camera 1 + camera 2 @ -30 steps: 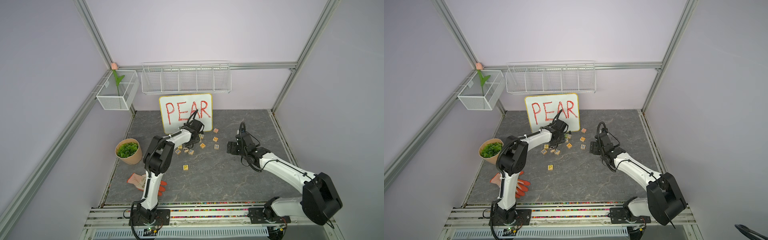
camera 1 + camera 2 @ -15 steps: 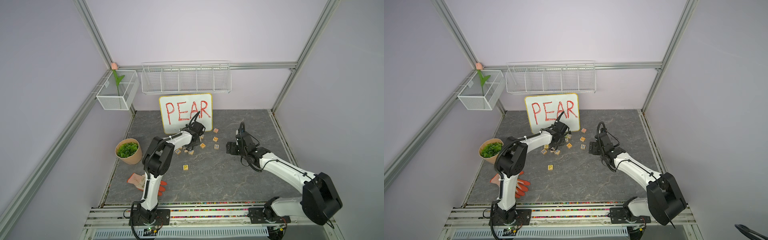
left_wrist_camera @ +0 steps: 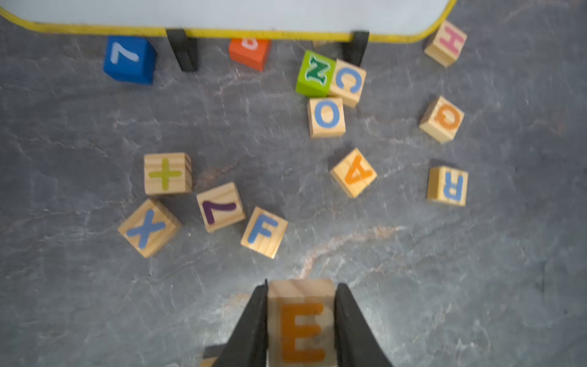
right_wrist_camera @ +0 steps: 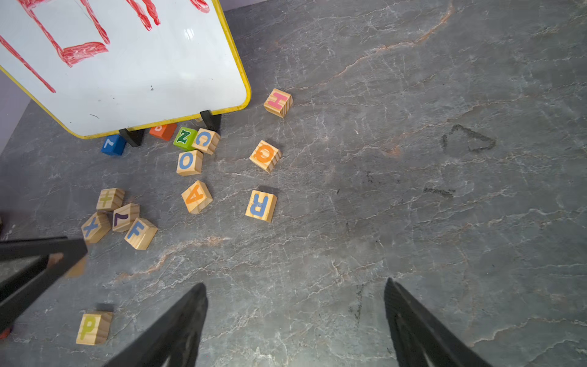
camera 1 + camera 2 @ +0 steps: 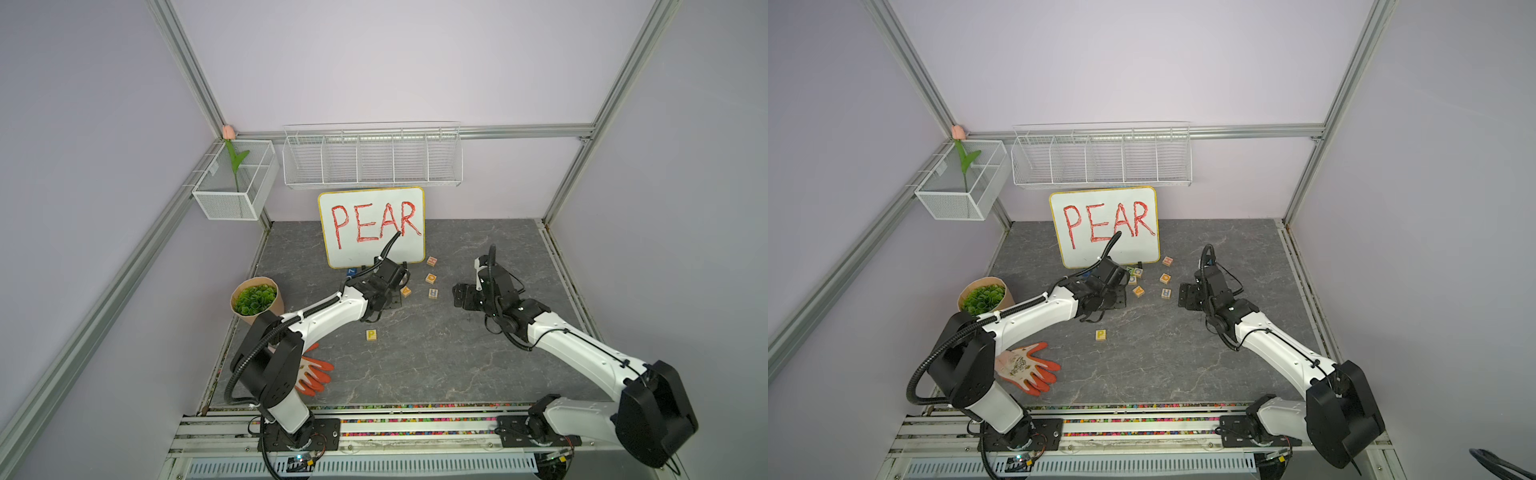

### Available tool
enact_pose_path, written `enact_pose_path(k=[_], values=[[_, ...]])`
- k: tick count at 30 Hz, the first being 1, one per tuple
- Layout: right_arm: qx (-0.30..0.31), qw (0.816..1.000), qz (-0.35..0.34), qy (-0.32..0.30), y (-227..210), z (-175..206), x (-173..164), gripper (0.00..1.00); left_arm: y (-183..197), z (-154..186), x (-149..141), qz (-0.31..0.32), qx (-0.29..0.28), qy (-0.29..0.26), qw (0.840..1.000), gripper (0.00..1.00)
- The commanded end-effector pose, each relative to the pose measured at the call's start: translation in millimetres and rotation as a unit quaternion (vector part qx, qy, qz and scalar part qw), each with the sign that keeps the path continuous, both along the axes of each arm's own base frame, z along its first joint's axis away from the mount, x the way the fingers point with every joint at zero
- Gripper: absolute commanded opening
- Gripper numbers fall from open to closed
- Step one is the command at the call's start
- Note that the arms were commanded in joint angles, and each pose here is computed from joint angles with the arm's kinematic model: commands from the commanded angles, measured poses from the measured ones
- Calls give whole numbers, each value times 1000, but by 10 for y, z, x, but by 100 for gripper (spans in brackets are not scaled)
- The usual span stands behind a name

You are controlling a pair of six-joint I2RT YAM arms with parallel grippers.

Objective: Spell the uppercase word “pear” with letter blocks
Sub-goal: Pick up the letter block from the center of the board, then place the letter block at the center of the board.

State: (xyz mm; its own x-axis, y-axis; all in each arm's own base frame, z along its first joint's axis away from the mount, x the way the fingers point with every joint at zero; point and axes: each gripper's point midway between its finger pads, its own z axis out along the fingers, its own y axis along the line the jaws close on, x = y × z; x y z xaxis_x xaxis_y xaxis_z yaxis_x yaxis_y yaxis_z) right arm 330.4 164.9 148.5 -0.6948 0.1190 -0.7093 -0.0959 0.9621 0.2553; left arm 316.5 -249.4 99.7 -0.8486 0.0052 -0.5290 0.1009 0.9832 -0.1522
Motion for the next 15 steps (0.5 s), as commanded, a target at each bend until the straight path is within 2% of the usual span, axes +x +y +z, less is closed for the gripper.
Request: enact_pose_path(k=[1,9,15], values=[[16,1000,11,-10,58,75,-62,89,48,-172,-259,-5,-2,24,1000,29],[22,999,20,-17,113,171,-123,89,53,-447,-548,-17,-11,40,999,29],[19,999,17,-31,91,256,-128,89,76,-594,-562,-10,-3,43,999,29]])
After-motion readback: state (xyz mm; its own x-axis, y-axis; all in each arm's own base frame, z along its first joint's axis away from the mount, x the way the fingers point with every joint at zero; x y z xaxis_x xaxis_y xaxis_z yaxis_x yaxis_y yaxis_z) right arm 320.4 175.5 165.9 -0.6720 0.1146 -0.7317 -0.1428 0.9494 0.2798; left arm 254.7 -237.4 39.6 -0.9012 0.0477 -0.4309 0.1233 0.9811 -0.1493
